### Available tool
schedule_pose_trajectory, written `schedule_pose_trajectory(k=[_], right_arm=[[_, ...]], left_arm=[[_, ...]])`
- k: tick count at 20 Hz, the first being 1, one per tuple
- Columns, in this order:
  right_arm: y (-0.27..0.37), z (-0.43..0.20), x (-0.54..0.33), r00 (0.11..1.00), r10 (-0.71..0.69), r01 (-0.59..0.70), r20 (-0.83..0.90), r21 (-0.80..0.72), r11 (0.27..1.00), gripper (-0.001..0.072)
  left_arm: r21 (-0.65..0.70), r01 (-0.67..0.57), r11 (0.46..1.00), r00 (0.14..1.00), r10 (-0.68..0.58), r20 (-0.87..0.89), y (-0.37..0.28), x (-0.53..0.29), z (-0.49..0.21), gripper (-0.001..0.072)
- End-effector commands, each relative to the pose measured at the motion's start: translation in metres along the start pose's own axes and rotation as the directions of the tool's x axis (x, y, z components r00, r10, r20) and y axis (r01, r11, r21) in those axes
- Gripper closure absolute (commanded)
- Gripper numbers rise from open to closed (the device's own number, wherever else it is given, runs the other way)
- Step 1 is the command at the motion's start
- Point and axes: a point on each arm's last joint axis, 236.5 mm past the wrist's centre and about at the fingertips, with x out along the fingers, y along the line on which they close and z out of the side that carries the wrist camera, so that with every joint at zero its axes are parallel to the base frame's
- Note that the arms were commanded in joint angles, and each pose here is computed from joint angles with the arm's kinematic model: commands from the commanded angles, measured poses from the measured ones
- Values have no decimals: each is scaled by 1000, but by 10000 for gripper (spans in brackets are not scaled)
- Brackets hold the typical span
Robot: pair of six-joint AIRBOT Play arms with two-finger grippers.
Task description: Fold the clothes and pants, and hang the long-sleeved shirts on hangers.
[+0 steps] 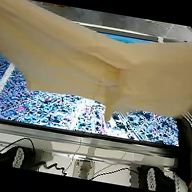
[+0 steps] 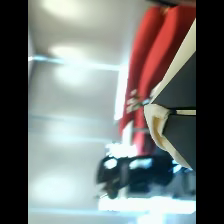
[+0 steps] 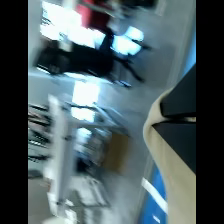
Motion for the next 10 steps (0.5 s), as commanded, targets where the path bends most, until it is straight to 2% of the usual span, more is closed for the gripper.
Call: schedule_pose_trajectory(k=[1,3,6,8,10], right_arm=[[11,50,-37,986,-78,93,148,-98,991,701],[-5,36,-22,991,-93,96,100,-34,995,702],[-38,-22,28,994,-59,69,-90,117,991,702],[-52,-97,61,947,44,43,-319,261,964,702],[-61,-186,83,821,199,48,-536,411,910,702]], left_arm=[[176,-108,979,988,87,124,-20,-36,45,691],[174,-181,968,983,174,55,0,-38,28,692],[122,-317,941,904,339,-260,66,-34,-55,692],[51,-312,949,807,293,-513,94,-28,-136,692],[-28,-284,958,687,183,-703,120,-20,-222,692]])
